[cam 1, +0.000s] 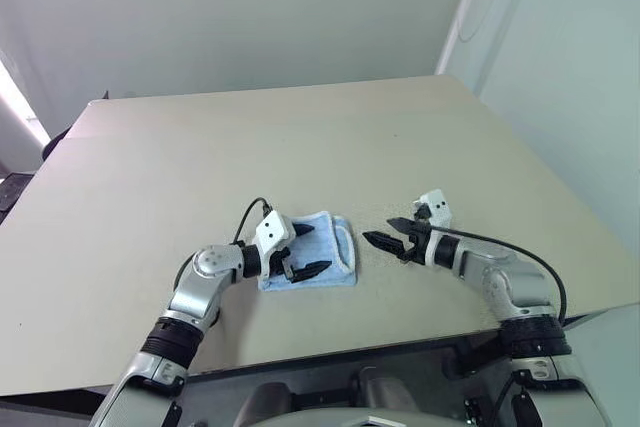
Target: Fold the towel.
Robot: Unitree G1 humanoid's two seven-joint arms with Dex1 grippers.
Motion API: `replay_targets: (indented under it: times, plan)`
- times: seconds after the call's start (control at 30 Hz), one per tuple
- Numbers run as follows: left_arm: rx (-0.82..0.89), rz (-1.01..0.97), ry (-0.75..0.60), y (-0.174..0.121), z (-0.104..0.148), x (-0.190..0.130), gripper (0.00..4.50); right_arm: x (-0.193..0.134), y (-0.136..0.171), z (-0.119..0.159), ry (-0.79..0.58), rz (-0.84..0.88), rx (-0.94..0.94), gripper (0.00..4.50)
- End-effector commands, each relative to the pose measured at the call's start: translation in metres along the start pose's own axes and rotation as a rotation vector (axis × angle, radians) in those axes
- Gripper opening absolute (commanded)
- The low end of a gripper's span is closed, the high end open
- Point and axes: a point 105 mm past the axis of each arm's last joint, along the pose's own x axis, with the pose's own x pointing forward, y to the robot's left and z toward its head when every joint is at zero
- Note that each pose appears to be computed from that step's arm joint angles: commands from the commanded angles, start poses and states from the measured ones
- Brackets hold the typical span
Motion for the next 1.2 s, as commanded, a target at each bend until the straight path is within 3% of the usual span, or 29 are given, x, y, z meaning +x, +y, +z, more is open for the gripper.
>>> replay_targets:
  times: [0.03,0.3,0.47,0.9,1.2]
  plan:
    - [0.044,-0.037,-0.058,-0.005,0.021,0.000,4.48,-0.006,0.019,0.034,-0.057,0.128,0.030,4.50]
    - [0.139,-0.026,-0.034,-0.003,0.028,-0.001,4.48,0.002,0.032,0.010,0.225,0.252,0.351,4.50]
    - [0.202,-0.023,-0.017,-0.002,0.023,0.007,4.48,0.014,0.048,0.006,0.284,0.336,0.504,4.50]
    - [0.278,0.008,0.019,-0.002,0.023,-0.021,4.48,0.040,0.080,-0.014,0.415,0.402,0.523,4.50]
    - [0.254,0.074,0.022,0.010,0.037,-0.045,4.48,0.054,0.085,-0.018,0.421,0.393,0.481,4.50]
